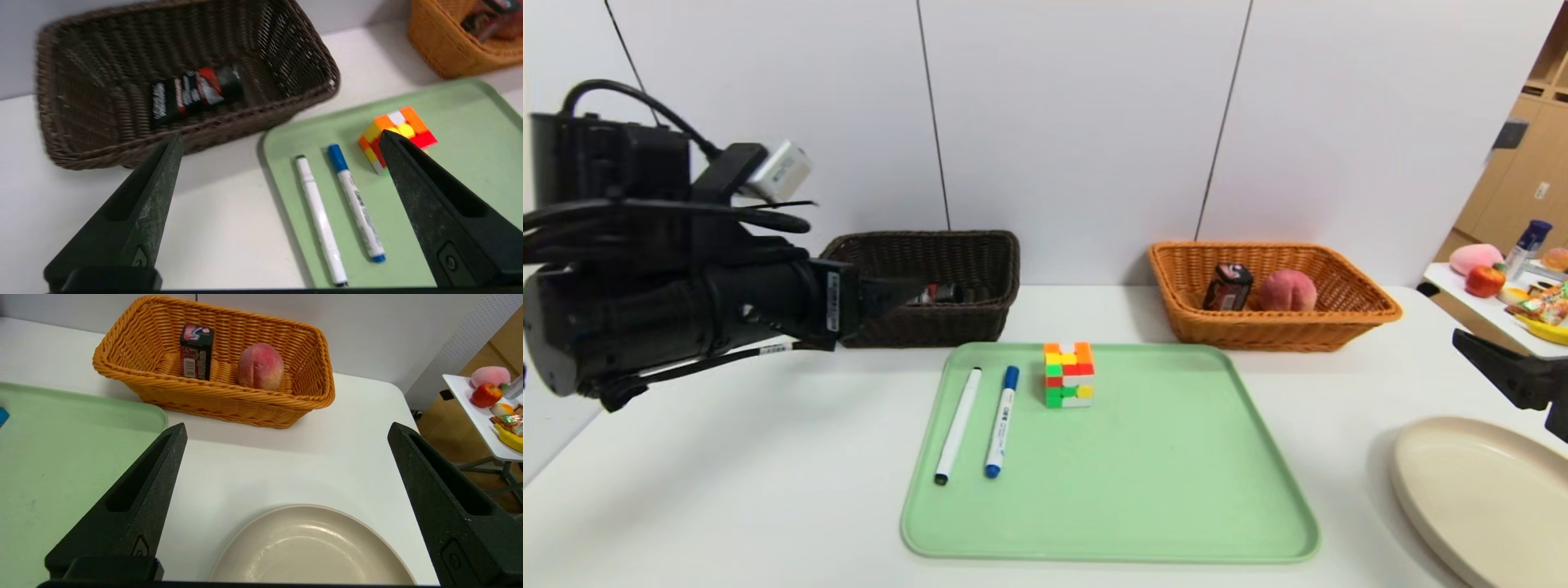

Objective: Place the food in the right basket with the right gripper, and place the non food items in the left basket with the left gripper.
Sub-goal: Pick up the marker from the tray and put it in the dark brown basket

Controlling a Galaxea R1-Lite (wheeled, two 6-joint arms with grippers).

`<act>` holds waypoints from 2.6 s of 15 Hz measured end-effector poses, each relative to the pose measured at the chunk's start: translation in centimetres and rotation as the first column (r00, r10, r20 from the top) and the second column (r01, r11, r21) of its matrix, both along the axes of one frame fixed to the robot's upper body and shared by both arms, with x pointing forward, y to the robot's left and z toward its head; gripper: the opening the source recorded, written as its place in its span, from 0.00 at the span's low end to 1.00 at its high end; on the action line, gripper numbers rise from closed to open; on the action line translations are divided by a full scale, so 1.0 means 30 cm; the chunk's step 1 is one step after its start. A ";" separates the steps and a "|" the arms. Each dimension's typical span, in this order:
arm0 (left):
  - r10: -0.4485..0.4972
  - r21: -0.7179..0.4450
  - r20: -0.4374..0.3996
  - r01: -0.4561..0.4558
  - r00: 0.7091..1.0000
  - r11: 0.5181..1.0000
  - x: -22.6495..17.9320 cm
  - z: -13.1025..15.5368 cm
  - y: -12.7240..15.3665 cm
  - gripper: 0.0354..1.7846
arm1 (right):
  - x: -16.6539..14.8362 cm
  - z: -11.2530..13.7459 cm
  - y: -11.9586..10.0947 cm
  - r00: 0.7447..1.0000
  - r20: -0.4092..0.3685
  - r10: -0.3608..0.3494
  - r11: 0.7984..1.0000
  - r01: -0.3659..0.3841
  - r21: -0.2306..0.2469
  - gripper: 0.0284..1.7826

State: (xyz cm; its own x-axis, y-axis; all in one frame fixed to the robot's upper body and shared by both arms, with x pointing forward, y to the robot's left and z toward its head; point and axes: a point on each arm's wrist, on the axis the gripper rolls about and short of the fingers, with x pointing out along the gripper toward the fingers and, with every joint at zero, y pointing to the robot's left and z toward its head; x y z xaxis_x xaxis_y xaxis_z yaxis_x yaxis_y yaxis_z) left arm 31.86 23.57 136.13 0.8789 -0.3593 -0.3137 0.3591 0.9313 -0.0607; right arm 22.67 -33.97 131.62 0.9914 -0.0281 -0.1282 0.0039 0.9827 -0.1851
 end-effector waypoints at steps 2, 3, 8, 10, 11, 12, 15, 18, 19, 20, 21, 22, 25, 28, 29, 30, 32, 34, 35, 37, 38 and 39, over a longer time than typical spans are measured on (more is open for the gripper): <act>-0.043 0.049 -0.165 0.052 0.985 0.997 0.018 0.008 -0.064 0.94 | -0.008 -0.015 0.000 1.000 -0.011 0.003 1.000 -0.003 0.001 0.95; -0.056 0.069 -0.253 0.076 0.966 0.995 0.021 0.001 -0.096 0.94 | -0.013 -0.025 0.001 1.000 -0.019 0.004 1.000 -0.004 0.001 0.95; -0.052 0.091 -0.478 0.108 0.877 0.990 0.075 -0.080 -0.245 0.94 | -0.027 -0.058 0.002 0.999 -0.048 0.006 1.000 -0.006 -0.002 0.95; -0.020 0.102 -0.501 0.082 0.865 0.991 0.097 -0.122 -0.288 0.94 | -0.029 -0.062 0.003 0.999 -0.052 0.015 1.000 -0.015 0.000 0.95; -0.005 0.114 -0.502 0.072 0.865 0.991 0.114 -0.142 -0.302 0.94 | -0.030 -0.063 0.003 0.998 -0.052 0.018 1.000 -0.018 0.000 0.95; 0.003 0.121 -0.504 0.067 0.864 0.990 0.128 -0.159 -0.310 0.94 | -0.030 -0.064 0.003 0.998 -0.053 0.019 1.000 -0.019 0.001 0.95; 0.035 0.141 -0.524 0.046 0.851 0.989 0.164 -0.196 -0.298 0.94 | -0.032 -0.072 0.003 0.998 -0.060 0.023 1.000 -0.023 0.001 0.95; 0.071 0.157 -0.538 0.017 0.840 0.988 0.192 -0.220 -0.269 0.94 | -0.035 -0.083 0.004 0.997 -0.071 0.035 0.999 -0.035 0.003 0.95; 0.080 0.158 -0.540 0.007 0.838 0.987 0.200 -0.224 -0.261 0.94 | -0.036 -0.086 0.004 0.997 -0.074 0.035 0.999 -0.035 0.003 0.95; 0.087 0.159 -0.543 0.000 0.835 0.987 0.205 -0.228 -0.256 0.94 | -0.036 -0.088 0.004 0.996 -0.076 0.035 0.999 -0.035 0.003 0.95; 0.091 0.159 -0.546 -0.004 0.832 0.987 0.207 -0.232 -0.254 0.94 | -0.037 -0.090 0.004 0.996 -0.078 0.036 0.999 -0.036 0.002 0.95; 0.094 0.161 -0.550 -0.005 0.830 0.987 0.208 -0.237 -0.255 0.94 | -0.037 -0.091 0.005 0.996 -0.078 0.037 0.999 -0.037 0.003 0.95; 0.097 0.170 -0.557 -0.002 0.825 0.986 0.214 -0.252 -0.260 0.94 | -0.037 -0.091 0.005 0.996 -0.075 0.041 0.999 -0.041 0.003 0.95; 0.080 0.168 -0.523 0.011 0.848 0.986 0.219 -0.248 -0.278 0.94 | -0.042 -0.092 0.005 0.996 -0.078 0.042 0.999 -0.042 0.004 0.95; 0.078 0.177 -0.514 0.017 0.854 0.984 0.217 -0.247 -0.286 0.94 | -0.043 -0.093 0.006 0.996 -0.078 0.042 0.999 -0.042 0.004 0.95; 0.074 0.181 -0.509 0.023 0.858 0.983 0.214 -0.246 -0.294 0.94 | -0.043 -0.093 0.006 0.996 -0.078 0.043 0.999 -0.042 0.005 0.95; 0.066 0.182 -0.507 0.033 0.860 0.983 0.212 -0.251 -0.309 0.94 | -0.044 -0.093 0.006 0.996 -0.077 0.043 0.999 -0.043 0.006 0.95; 0.068 0.187 -0.510 0.033 0.857 0.982 0.214 -0.260 -0.315 0.94 | -0.046 -0.094 0.006 0.996 -0.077 0.043 0.999 -0.043 0.006 0.95; 0.066 0.185 -0.508 0.034 0.859 0.982 0.217 -0.264 -0.319 0.94 | -0.047 -0.095 0.007 0.996 -0.078 0.045 0.999 -0.044 0.006 0.95; 0.059 0.179 -0.499 0.036 0.864 0.983 0.225 -0.272 -0.330 0.94 | -0.047 -0.096 0.007 0.996 -0.078 0.047 0.999 -0.047 0.005 0.95; 0.059 0.179 -0.502 0.037 0.863 0.983 0.228 -0.278 -0.332 0.94 | -0.047 -0.096 0.007 0.996 -0.079 0.048 0.999 -0.047 0.005 0.95; 0.057 0.178 -0.502 0.039 0.863 0.983 0.228 -0.279 -0.337 0.94 | -0.047 -0.097 0.008 0.996 -0.079 0.048 0.999 -0.048 0.005 0.95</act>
